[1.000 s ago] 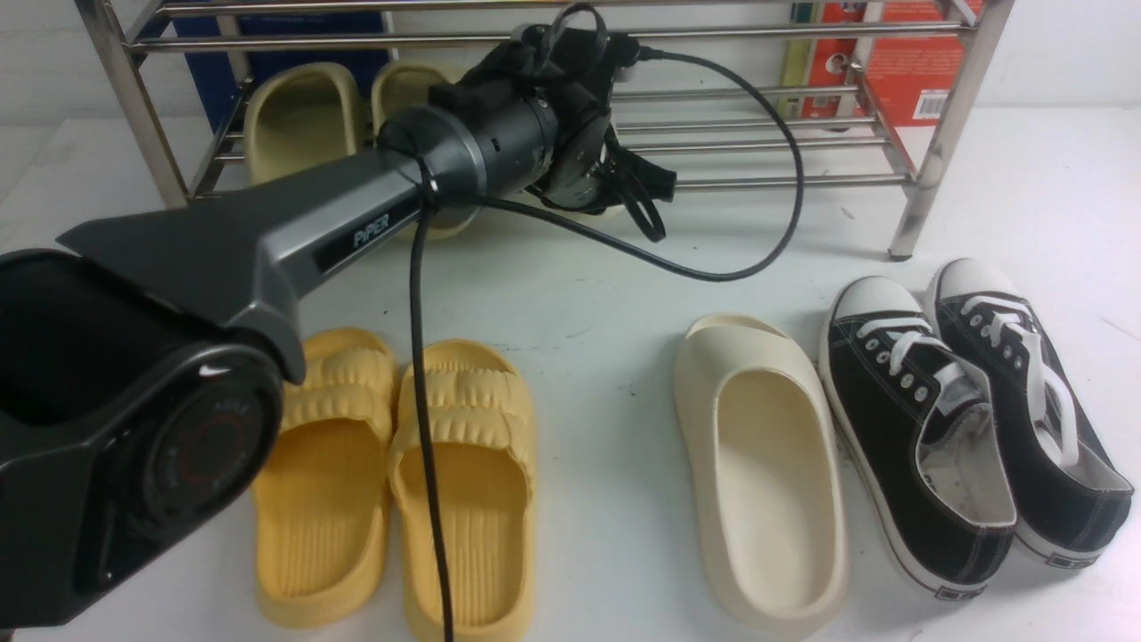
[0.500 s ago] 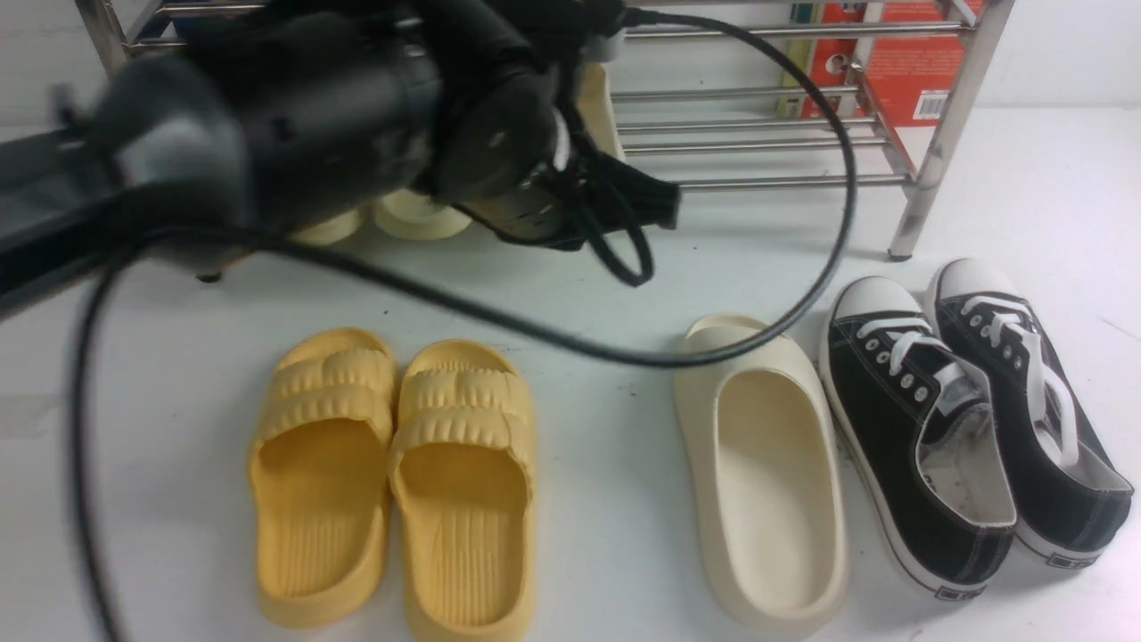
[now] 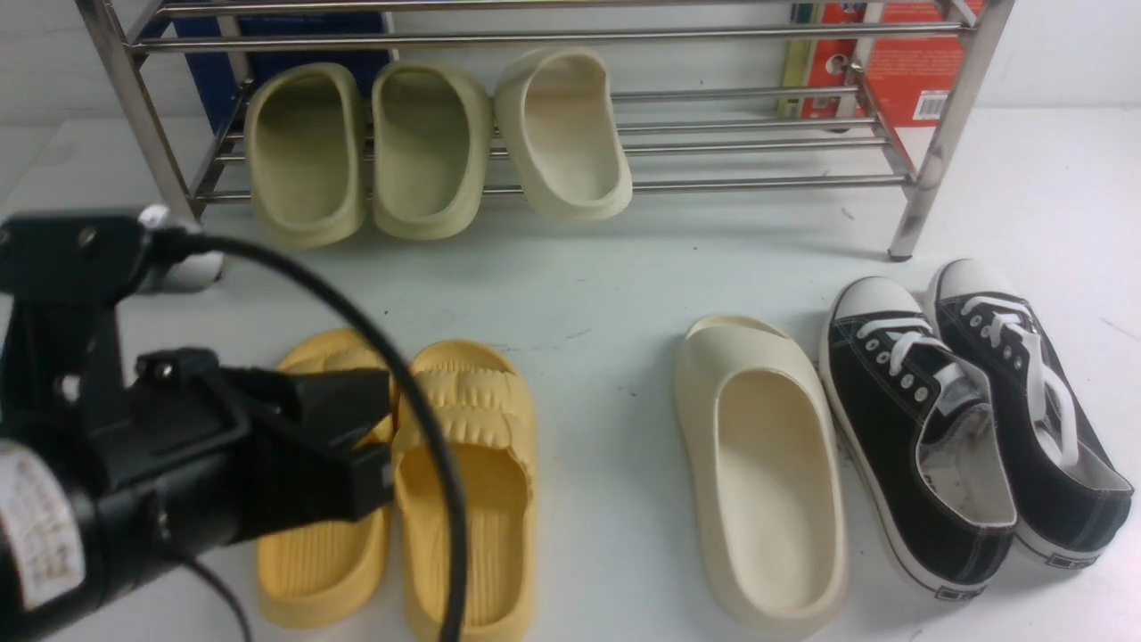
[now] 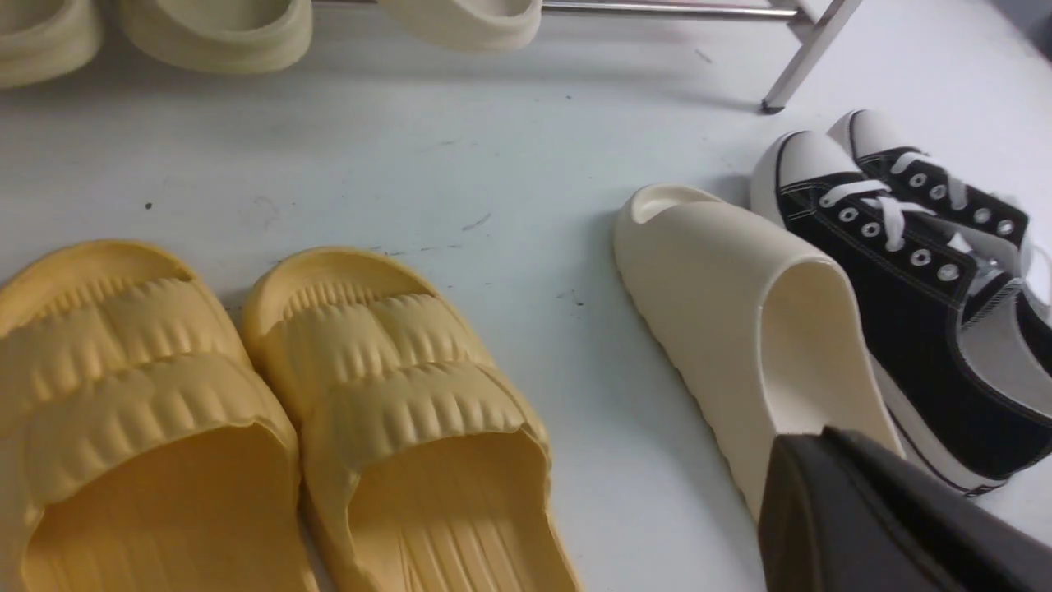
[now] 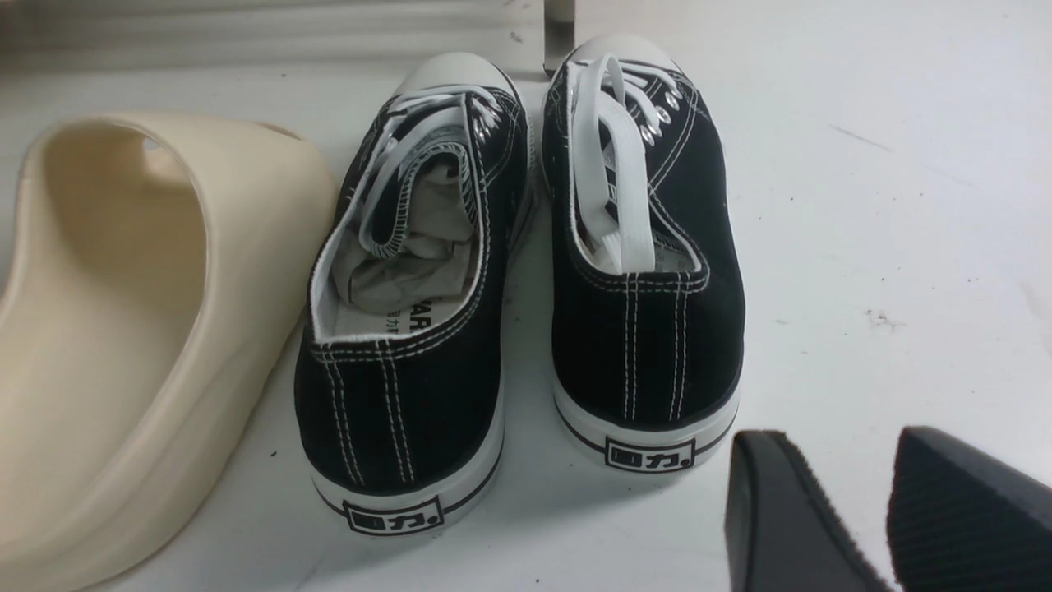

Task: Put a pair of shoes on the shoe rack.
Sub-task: Use the right arm to grab the shoe closest to it

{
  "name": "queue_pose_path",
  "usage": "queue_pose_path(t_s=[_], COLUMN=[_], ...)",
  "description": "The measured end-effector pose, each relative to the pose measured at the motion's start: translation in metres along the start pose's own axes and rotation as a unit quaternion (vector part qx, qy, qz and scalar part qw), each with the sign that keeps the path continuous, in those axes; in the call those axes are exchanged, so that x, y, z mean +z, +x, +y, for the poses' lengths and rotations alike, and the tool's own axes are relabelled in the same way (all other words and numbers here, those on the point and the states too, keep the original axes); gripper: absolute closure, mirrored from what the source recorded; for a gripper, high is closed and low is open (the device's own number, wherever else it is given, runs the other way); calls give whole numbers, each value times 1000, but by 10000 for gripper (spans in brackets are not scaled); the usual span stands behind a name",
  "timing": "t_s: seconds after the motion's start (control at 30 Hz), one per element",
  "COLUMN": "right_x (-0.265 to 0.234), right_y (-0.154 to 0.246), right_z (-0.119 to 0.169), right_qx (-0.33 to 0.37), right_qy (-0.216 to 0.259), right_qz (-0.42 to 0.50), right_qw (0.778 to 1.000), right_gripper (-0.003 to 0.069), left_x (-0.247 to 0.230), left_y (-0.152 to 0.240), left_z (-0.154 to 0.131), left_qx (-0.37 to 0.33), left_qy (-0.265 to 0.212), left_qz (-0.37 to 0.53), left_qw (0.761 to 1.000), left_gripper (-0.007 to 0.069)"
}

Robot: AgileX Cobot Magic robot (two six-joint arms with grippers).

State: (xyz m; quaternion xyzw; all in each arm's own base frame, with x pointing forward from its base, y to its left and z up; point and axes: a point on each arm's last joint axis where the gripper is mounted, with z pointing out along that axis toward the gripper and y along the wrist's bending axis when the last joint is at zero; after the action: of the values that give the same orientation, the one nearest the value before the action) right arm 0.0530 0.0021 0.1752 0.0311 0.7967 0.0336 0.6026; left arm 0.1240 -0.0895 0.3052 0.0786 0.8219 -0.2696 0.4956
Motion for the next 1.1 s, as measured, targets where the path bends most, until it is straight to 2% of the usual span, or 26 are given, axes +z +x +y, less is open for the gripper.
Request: queue_pose_path(t_s=[0.33,0.4,0.47,0.53,0.63,0.67,0.73,0.8,1.0,1.1], right_x=[0,0,0,0,0,0,-1,-2,-5,-15], right_y=[0,-1,-2,-4,-9,-9,-14,-18,-21,-41], right_z=[0,1,2,4,5,5,6,6,11,18], right_qx=[2,22,50,113,172,176,249,281,290,262], right_qy=[0,-5,-11,-24,-38,-39,-55,-61,-77,-98], right_qz=[-4,-10,-14,-26,-49,-49,-72,-90,-63,-34], right_qw=[1000,1000,999,993,983,982,964,954,952,960], right_gripper=[412,413,413,413,413,413,420,428,477,531], left_x=[-37,-41,-45,-52,-61,-61,-69,-77,-100,-101], left_y=[21,21,21,21,25,26,36,47,62,66], left_z=[11,11,11,13,16,17,23,29,37,40], left_qx=[-12,-13,-14,-15,-18,-18,-20,-27,-50,-52], left_qy=[40,43,46,47,39,38,32,35,70,60], left_qz=[-67,-75,-83,-90,-89,-86,-86,-96,-155,-144], left_qw=[997,996,995,995,995,995,996,994,984,986], left_gripper=[638,638,638,636,635,635,635,635,634,631])
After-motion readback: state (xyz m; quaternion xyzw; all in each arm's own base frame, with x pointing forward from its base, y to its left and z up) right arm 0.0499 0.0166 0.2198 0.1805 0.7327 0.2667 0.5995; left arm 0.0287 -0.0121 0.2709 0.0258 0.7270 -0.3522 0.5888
